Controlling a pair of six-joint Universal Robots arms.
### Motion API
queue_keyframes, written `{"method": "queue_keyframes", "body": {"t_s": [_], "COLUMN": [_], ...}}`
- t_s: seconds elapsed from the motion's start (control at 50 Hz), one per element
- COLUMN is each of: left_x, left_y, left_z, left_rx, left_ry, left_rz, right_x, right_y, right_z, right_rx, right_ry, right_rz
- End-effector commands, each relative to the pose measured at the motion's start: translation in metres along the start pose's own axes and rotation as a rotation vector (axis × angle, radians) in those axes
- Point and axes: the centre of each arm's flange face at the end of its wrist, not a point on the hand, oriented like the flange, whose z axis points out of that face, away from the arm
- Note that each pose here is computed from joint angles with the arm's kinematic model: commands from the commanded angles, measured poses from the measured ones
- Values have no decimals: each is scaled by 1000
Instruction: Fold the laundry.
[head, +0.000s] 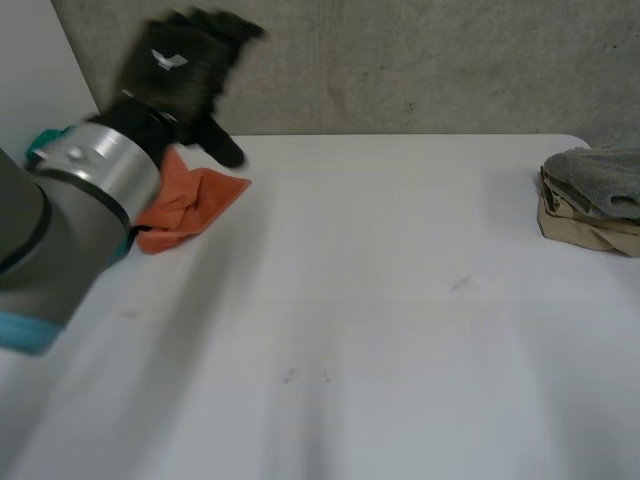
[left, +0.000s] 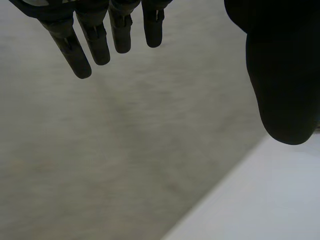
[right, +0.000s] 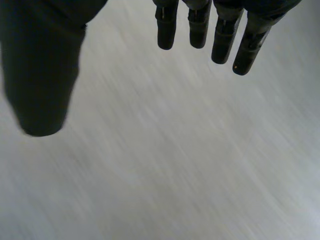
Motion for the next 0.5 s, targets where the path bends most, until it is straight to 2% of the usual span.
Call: {"method": "queue_keyframes", "body": {"t_s": [0.02,0.08,0.14,0.24,0.32,0.42,0.5], "left_x": [-93,-128,-159,-171,-187,-182,-180], "left_y": [32,63,120,189,221,262,282], "left_z": [35,45,58,76,80,86,87], "left_rx": [-4,-71,-179,-254,-273,-282,-305], "left_ry": [-288,-315,-267,-189,-177,-99,-91], "left_rz": [141,209,280,346,351,323,315], "right_x": [-140,-169,-192,-217,-223,-223,-223], "right_y": [-64,-67,-53,-27,-19,-15,-14], "right_z": [-105,-140,-182,-231,-250,-259,-258], "right_rx": [167,128,-19,-252,-315,-337,-341], "right_ry": [-635,-754,-859,-984,-1010,-1020,-1016], "right_rz": [243,265,244,127,59,44,46]}}
